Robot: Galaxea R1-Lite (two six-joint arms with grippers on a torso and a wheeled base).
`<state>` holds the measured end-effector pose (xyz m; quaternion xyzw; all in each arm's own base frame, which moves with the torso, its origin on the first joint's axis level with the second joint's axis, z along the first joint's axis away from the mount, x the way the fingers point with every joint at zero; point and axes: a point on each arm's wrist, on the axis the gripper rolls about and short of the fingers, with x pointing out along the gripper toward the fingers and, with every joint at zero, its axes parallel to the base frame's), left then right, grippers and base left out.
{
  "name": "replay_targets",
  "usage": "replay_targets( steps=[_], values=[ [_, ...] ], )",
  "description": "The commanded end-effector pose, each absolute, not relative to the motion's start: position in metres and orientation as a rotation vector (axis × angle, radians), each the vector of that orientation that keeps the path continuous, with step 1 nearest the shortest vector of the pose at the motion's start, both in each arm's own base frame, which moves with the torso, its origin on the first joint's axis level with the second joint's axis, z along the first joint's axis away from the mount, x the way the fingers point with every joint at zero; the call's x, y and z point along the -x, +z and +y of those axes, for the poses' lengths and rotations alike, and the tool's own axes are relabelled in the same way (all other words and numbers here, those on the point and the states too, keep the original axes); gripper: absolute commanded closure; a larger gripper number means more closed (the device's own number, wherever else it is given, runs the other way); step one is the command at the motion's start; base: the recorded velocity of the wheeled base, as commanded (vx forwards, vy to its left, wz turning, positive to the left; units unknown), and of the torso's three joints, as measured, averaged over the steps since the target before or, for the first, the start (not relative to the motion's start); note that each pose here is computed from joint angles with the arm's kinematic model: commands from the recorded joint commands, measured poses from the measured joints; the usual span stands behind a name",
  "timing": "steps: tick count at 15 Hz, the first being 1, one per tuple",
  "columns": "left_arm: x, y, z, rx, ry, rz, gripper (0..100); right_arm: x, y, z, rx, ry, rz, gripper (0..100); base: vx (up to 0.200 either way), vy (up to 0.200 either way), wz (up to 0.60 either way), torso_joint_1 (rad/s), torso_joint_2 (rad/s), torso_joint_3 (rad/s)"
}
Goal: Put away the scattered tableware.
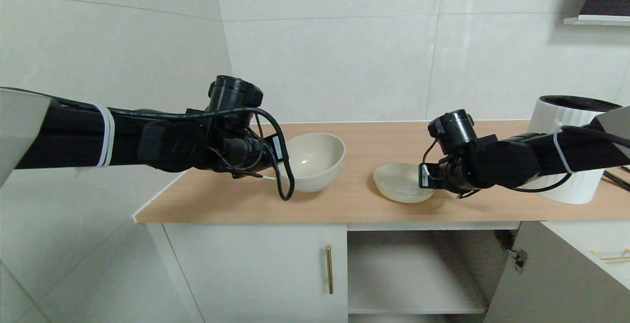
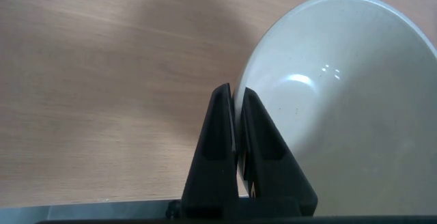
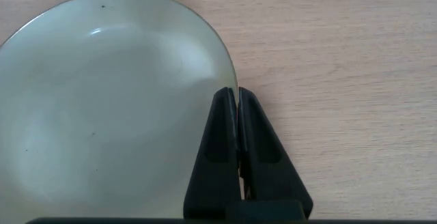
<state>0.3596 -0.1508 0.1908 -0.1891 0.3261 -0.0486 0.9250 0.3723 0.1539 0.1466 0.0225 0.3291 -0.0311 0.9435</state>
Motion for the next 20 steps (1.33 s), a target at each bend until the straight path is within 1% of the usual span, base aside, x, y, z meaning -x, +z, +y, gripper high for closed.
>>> replay_targets(
  steps=[1, 2, 4, 5, 7, 9, 10, 11, 13, 14, 18, 20],
  values=[
    [-0.356, 0.194, -0.149, 0.39, -0.102, 0.665, 100, -0.367, 0.157, 0.152, -0.052, -0.06, 0.661, 100, 0.0, 0.0, 0.0, 0.0, 0.0, 0.0],
    [-0.354, 0.195, -0.149, 0.388, -0.102, 0.665, 100, -0.365, 0.159, 0.151, -0.053, -0.057, 0.663, 100, 0.0, 0.0, 0.0, 0.0, 0.0, 0.0],
    [-0.332, 0.201, -0.148, 0.376, -0.126, 0.672, 100, -0.342, 0.189, 0.146, -0.1, 0.022, 0.673, 100, 0.0, 0.0, 0.0, 0.0, 0.0, 0.0],
    [-0.321, 0.203, -0.148, 0.366, -0.139, 0.677, 100, -0.33, 0.199, 0.142, -0.121, 0.051, 0.691, 100, 0.0, 0.0, 0.0, 0.0, 0.0, 0.0],
    [-0.293, 0.211, -0.145, 0.322, -0.182, 0.672, 100, -0.298, 0.214, 0.134, -0.149, 0.132, 0.711, 100, 0.0, 0.0, 0.0, 0.0, 0.0, 0.0],
    [-0.267, 0.216, -0.142, 0.298, -0.224, 0.664, 100, -0.279, 0.215, 0.128, -0.163, 0.146, 0.723, 100, 0.0, 0.0, 0.0, 0.0, 0.0, 0.0],
    [-0.263, 0.215, -0.141, 0.29, -0.237, 0.668, 100, -0.275, 0.215, 0.127, -0.165, 0.146, 0.727, 100, 0.0, 0.0, 0.0, 0.0, 0.0, 0.0],
    [-0.25, 0.214, -0.137, 0.279, -0.288, 0.687, 100, -0.268, 0.214, 0.124, -0.174, 0.142, 0.734, 100, 0.0, 0.0, 0.0, 0.0, 0.0, 0.0],
    [-0.24, 0.209, -0.133, 0.296, -0.352, 0.715, 100, -0.26, 0.208, 0.12, -0.182, 0.138, 0.757, 100, 0.0, 0.0, 0.0, 0.0, 0.0, 0.0],
    [-0.24, 0.208, -0.133, 0.299, -0.365, 0.715, 100, -0.258, 0.204, 0.119, -0.175, 0.145, 0.774, 100, 0.0, 0.0, 0.0, 0.0, 0.0, 0.0],
    [-0.247, 0.192, -0.143, 0.28, -0.37, 0.761, 100, -0.256, 0.192, 0.115, -0.16, 0.131, 0.804, 100, 0.0, 0.0, 0.0, 0.0, 0.0, 0.0],
    [-0.249, 0.186, -0.149, 0.272, -0.371, 0.782, 100, -0.257, 0.192, 0.115, -0.163, 0.134, 0.79, 100, -0.2, 0.0, 0.0, 0.005, 0.0, -0.005]
  ],
)
